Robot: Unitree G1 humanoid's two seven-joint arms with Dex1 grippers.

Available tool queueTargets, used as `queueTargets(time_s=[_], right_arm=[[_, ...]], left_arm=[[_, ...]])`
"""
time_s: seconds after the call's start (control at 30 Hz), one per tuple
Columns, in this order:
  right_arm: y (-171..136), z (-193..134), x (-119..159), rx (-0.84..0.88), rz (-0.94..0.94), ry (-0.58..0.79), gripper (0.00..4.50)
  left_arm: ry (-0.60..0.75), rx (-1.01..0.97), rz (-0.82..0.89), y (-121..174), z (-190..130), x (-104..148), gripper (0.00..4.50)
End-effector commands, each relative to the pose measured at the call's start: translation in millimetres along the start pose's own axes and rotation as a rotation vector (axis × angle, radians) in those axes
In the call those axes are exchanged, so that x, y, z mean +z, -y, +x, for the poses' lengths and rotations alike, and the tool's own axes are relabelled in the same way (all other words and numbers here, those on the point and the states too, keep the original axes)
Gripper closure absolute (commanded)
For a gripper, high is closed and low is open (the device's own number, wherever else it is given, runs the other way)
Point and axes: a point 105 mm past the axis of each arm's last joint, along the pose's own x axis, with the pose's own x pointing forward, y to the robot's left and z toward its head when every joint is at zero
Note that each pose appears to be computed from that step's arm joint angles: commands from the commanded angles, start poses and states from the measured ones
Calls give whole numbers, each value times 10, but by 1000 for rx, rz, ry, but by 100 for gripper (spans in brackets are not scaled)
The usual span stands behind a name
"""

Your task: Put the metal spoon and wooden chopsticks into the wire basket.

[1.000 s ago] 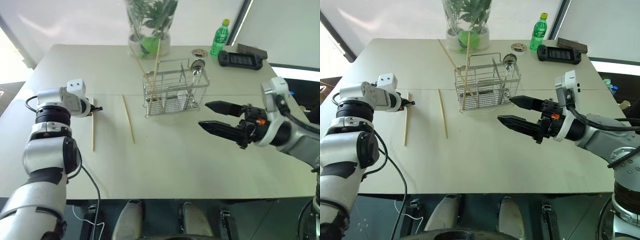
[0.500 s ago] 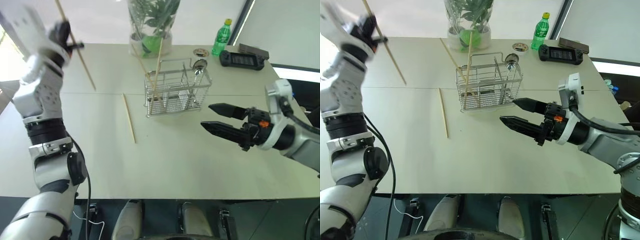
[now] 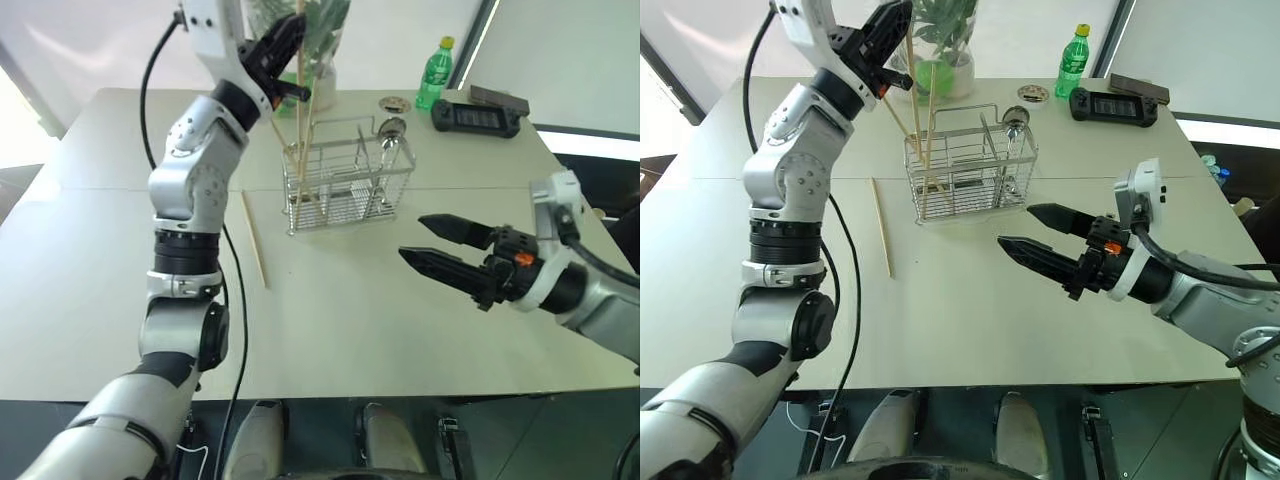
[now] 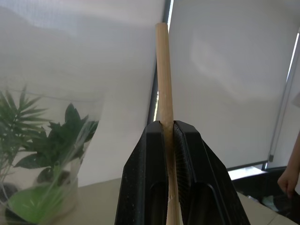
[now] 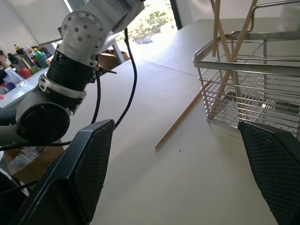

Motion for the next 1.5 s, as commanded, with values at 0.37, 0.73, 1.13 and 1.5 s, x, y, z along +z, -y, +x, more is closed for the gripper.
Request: queueTargets(time_s=[0.37,0.73,1.13,1.5], right_arm=[[-59,-37,207,-18,-47,64,13],[14,6,219,-7,-35,57,13],[38,39,159,7,-29,55,13],[26,103,156,30,-40,65,13]], left_arm=[[6,6,-11,12,-140,-337,286],[26,21,62,-140,-222,158,6],[-175,514,108,-1073,-860,532,6],[-879,741,14,-1230,-1448,-968,6]])
